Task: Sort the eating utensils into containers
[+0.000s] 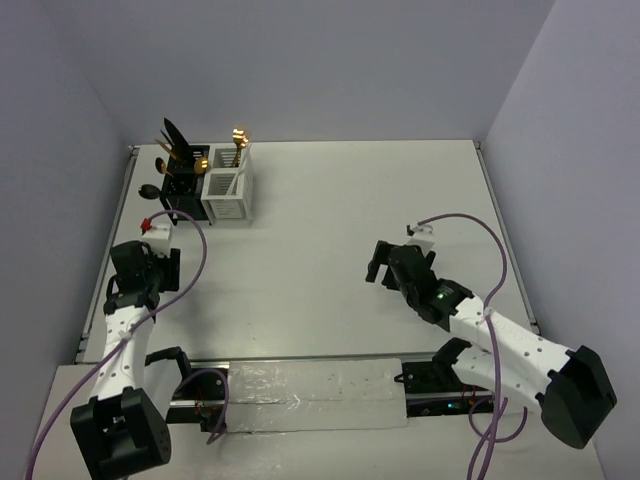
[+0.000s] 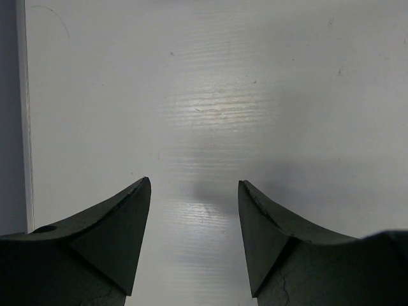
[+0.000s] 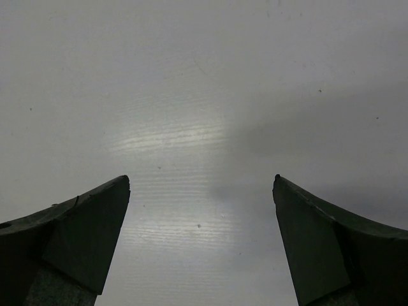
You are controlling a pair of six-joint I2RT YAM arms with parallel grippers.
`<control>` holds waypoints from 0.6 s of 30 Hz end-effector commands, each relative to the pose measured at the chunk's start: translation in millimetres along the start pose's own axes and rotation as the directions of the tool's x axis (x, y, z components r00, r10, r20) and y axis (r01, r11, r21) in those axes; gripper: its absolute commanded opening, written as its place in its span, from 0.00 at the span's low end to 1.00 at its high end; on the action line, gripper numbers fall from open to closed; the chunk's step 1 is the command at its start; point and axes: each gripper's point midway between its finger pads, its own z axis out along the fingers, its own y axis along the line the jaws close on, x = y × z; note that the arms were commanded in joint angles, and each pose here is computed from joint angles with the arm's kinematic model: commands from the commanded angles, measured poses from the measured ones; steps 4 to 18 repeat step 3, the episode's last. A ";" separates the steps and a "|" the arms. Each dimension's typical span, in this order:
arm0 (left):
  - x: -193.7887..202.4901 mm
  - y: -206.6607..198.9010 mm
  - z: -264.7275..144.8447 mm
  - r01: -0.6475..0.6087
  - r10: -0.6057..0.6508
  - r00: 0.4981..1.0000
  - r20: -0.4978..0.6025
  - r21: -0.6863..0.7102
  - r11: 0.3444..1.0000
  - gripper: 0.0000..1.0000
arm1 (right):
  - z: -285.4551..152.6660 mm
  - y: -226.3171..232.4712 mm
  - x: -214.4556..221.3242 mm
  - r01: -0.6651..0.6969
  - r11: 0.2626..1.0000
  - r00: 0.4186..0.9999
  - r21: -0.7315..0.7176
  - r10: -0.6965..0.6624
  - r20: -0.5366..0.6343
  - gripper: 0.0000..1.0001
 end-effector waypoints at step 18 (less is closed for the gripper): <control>-8.9 7.9 1.0 0.026 -0.025 0.999 0.033 -0.030 0.999 0.66 | 6.6 11.6 -19.8 -0.001 1.000 0.998 -0.015 0.002 0.064 1.00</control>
